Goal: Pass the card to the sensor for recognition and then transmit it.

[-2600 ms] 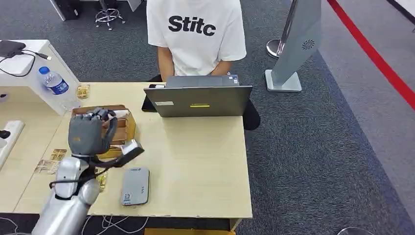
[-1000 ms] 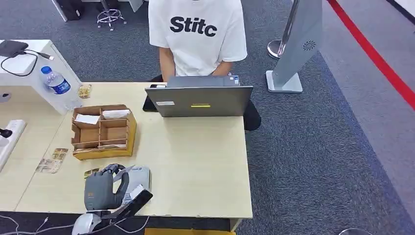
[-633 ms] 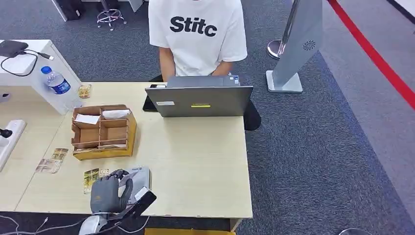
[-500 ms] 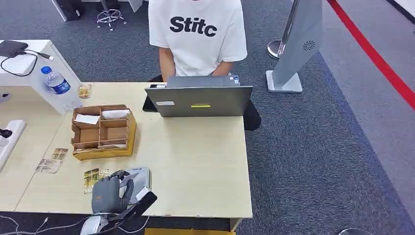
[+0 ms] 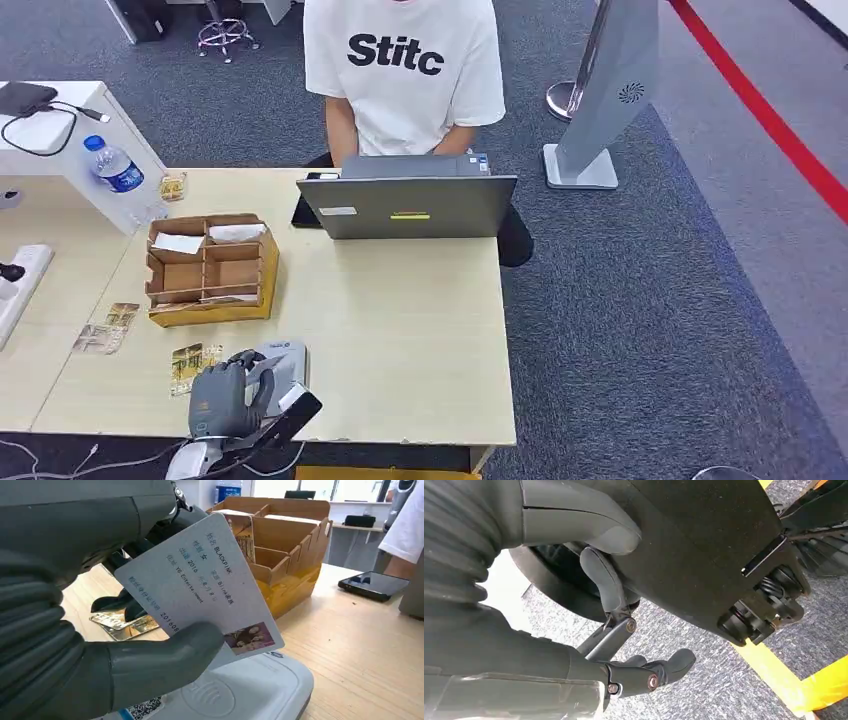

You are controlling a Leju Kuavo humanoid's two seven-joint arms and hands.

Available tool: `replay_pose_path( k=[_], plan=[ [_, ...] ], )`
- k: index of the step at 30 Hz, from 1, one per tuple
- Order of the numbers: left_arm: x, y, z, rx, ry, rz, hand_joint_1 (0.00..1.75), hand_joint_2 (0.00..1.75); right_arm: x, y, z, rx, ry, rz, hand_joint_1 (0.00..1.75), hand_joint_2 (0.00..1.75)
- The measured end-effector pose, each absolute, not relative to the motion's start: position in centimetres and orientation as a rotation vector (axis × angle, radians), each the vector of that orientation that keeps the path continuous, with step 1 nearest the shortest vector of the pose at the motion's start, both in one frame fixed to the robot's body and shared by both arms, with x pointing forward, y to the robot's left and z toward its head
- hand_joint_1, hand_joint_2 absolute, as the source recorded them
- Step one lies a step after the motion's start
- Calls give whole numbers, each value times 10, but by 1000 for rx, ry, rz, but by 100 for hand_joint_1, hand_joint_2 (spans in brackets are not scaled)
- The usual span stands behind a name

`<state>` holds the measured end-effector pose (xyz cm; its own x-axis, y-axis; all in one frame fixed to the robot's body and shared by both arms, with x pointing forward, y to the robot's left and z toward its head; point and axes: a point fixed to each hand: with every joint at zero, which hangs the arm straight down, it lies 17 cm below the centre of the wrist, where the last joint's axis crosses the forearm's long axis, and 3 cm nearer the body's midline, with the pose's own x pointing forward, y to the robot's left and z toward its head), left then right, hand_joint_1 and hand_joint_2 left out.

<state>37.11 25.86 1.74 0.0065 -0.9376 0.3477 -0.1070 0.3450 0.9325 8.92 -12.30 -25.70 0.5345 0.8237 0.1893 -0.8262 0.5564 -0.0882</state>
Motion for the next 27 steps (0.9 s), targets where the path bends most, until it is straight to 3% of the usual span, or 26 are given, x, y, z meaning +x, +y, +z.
replay_pose_path(
  k=[27],
  plan=[
    [376, 259, 12, 1023, -1395, -871, 175, 175, 89, -123, -257, 13, -219, 983, 0, 175]
  ],
)
